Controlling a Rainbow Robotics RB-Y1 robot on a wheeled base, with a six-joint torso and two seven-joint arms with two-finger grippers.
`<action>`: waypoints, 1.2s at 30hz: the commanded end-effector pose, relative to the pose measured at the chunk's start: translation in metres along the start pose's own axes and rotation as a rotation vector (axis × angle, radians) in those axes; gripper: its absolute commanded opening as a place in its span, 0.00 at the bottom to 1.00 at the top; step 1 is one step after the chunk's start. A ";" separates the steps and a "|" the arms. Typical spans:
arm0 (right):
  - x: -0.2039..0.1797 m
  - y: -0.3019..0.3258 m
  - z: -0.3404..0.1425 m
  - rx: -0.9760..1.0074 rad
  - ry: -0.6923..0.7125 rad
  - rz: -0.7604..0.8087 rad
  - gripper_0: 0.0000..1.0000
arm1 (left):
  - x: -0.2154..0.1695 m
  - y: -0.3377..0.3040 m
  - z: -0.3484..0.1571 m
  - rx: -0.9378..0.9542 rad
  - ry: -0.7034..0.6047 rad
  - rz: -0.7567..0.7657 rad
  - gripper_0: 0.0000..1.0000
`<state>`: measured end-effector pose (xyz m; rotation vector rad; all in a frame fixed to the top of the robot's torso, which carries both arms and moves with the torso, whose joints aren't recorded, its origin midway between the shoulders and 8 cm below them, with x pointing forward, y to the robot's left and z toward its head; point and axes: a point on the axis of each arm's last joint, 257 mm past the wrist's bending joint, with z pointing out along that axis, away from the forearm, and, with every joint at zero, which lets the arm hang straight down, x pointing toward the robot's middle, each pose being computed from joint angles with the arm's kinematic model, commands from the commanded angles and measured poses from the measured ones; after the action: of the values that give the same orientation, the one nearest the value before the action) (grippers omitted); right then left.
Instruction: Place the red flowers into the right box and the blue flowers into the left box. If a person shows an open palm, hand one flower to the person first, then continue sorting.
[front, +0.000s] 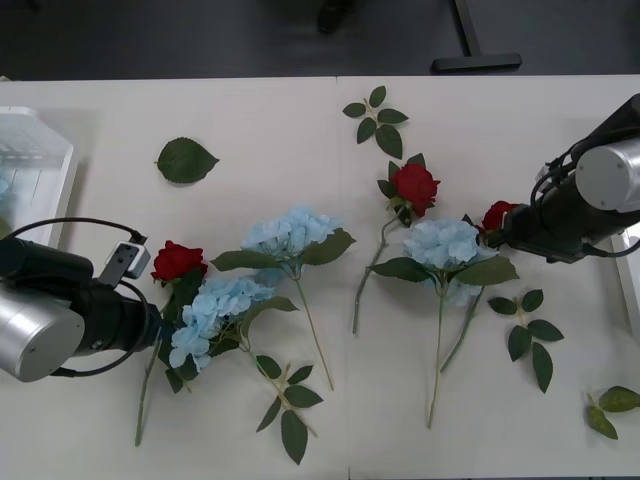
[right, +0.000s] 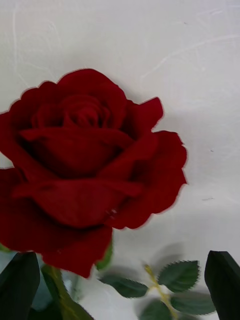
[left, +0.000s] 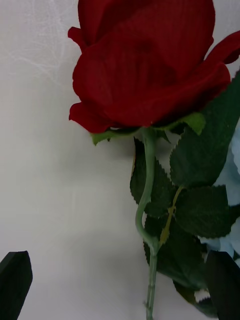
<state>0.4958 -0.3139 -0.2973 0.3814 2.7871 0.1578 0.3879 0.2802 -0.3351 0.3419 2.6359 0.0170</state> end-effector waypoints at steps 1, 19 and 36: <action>0.003 0.029 0.016 -0.028 -0.029 0.026 0.96 | -0.030 -0.012 0.017 0.014 -0.062 -0.057 1.00; 0.010 0.022 0.056 0.048 -0.063 -0.003 0.95 | -0.034 -0.011 0.052 0.017 -0.060 -0.070 0.00; 0.007 0.014 0.057 0.048 -0.050 0.023 0.00 | -0.087 0.017 -0.009 -0.031 -0.211 0.010 0.00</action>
<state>0.5152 -0.2918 -0.3450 0.3494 2.7278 0.0748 0.4388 0.2638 -0.3439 0.3206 2.5419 -0.0084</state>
